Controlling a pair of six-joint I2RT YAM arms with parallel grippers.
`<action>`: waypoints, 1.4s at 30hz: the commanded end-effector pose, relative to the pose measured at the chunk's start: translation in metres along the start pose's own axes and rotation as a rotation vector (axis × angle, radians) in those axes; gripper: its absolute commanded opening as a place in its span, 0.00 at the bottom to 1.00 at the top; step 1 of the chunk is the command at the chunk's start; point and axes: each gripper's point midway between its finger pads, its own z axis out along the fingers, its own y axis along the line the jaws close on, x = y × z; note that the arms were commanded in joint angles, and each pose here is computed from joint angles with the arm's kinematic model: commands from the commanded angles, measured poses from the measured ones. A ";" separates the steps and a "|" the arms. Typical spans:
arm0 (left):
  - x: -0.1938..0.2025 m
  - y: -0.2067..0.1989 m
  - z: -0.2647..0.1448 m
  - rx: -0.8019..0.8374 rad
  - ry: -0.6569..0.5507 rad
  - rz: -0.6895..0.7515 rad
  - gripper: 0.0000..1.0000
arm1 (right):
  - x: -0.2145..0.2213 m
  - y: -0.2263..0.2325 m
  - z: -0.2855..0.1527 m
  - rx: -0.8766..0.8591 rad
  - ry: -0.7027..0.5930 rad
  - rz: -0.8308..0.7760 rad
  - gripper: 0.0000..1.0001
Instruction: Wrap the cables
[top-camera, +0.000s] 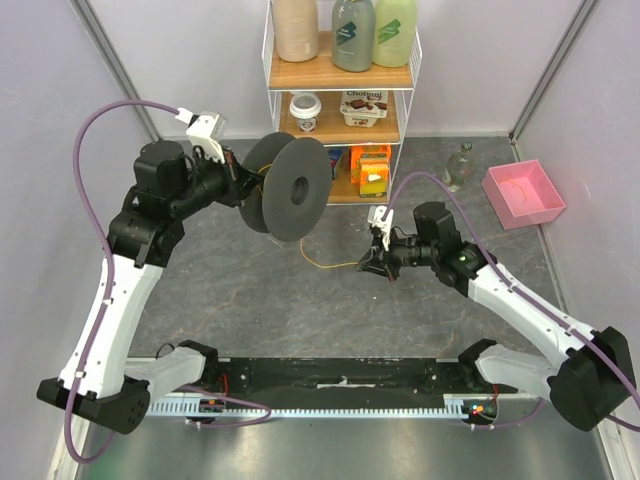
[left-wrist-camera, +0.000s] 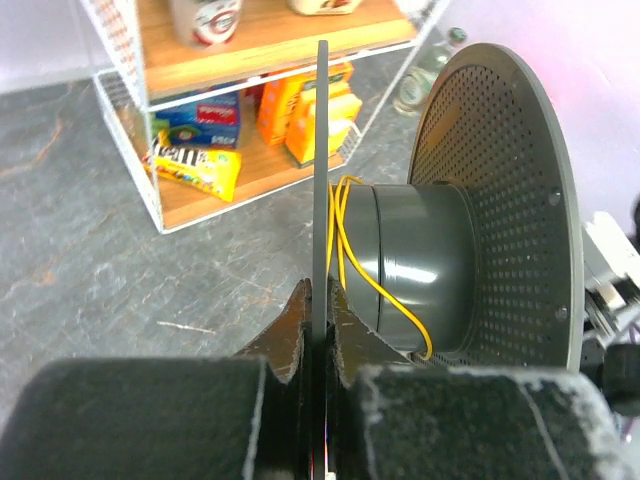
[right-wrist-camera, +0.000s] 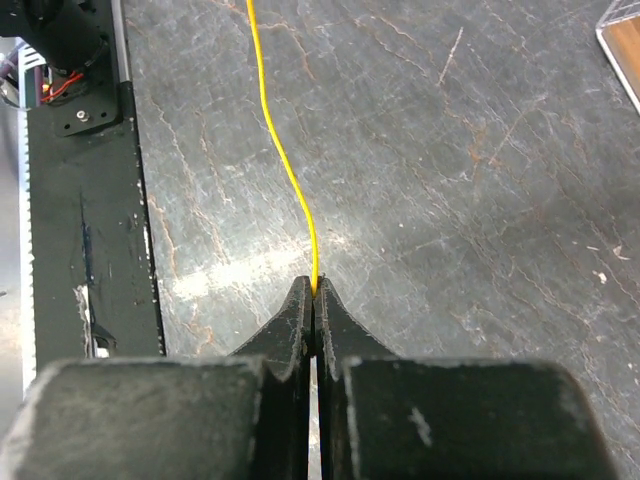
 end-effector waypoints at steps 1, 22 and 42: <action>-0.016 0.023 0.012 -0.140 -0.104 -0.142 0.02 | -0.021 0.011 0.004 -0.002 -0.041 -0.020 0.00; 0.121 0.004 0.025 0.037 0.208 0.143 0.02 | -0.164 0.059 0.004 -0.028 -0.194 -0.205 0.00; 0.130 -0.069 -0.029 0.477 0.222 0.290 0.02 | -0.177 -0.010 0.007 0.074 -0.184 -0.156 0.00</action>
